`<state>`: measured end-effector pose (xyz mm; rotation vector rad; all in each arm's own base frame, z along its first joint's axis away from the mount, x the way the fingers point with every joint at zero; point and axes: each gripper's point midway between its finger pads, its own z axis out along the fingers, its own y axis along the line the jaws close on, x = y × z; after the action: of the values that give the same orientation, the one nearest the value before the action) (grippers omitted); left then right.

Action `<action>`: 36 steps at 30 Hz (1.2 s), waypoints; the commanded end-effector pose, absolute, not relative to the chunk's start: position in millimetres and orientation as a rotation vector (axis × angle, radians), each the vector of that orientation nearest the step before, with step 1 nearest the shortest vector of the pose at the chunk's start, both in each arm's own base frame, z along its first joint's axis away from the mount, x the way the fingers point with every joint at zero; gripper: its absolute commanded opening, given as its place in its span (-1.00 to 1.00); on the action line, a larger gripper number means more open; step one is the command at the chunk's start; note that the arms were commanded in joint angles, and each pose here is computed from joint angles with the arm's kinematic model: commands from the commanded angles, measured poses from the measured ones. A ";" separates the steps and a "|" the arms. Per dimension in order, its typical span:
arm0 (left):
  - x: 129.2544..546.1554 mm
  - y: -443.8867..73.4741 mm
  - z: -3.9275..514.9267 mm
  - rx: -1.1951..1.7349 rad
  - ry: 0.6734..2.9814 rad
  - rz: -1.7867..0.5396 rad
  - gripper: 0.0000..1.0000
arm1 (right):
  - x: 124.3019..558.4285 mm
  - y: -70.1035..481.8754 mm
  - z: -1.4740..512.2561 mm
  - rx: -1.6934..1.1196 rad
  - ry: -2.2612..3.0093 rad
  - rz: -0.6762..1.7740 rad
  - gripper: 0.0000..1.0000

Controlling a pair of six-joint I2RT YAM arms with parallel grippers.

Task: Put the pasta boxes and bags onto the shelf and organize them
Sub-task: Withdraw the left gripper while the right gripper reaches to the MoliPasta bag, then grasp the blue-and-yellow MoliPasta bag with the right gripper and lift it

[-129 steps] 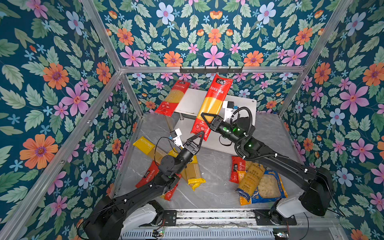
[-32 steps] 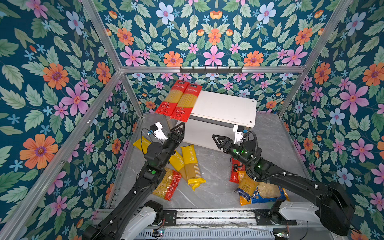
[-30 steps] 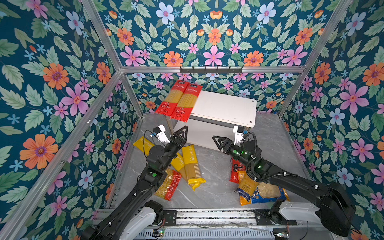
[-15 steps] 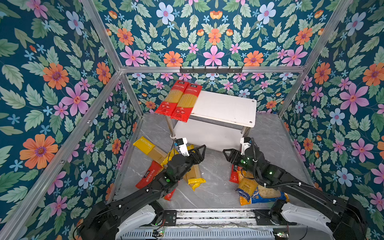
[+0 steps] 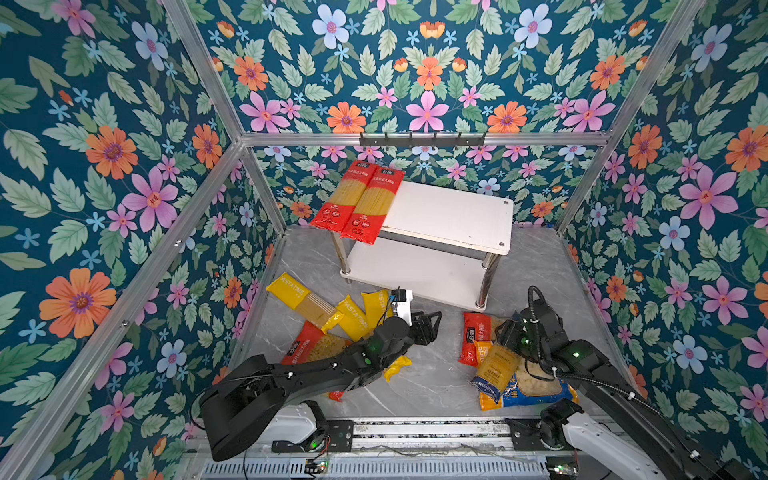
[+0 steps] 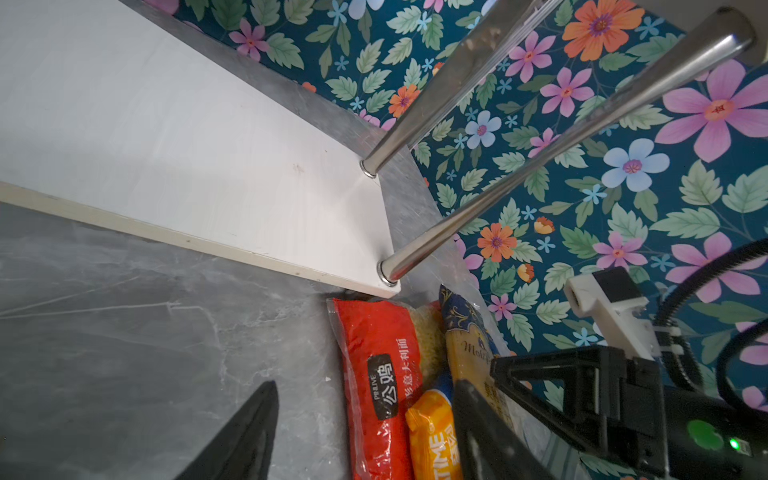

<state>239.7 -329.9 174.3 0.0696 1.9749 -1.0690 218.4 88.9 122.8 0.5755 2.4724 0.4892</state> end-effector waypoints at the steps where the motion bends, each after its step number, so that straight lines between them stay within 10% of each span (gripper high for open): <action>1: 236.2 -347.5 181.0 0.142 1.950 -1.104 0.38 | 205.5 77.3 114.4 0.570 2.539 0.461 0.42; 36: 191.5 -468.4 116.8 0.567 2.142 -1.246 0.23 | 224.5 78.5 97.0 0.755 2.424 0.741 0.32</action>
<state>194.9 -461.9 110.4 0.5624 2.1619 -1.1831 220.3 75.8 95.1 0.7745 2.4355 0.7145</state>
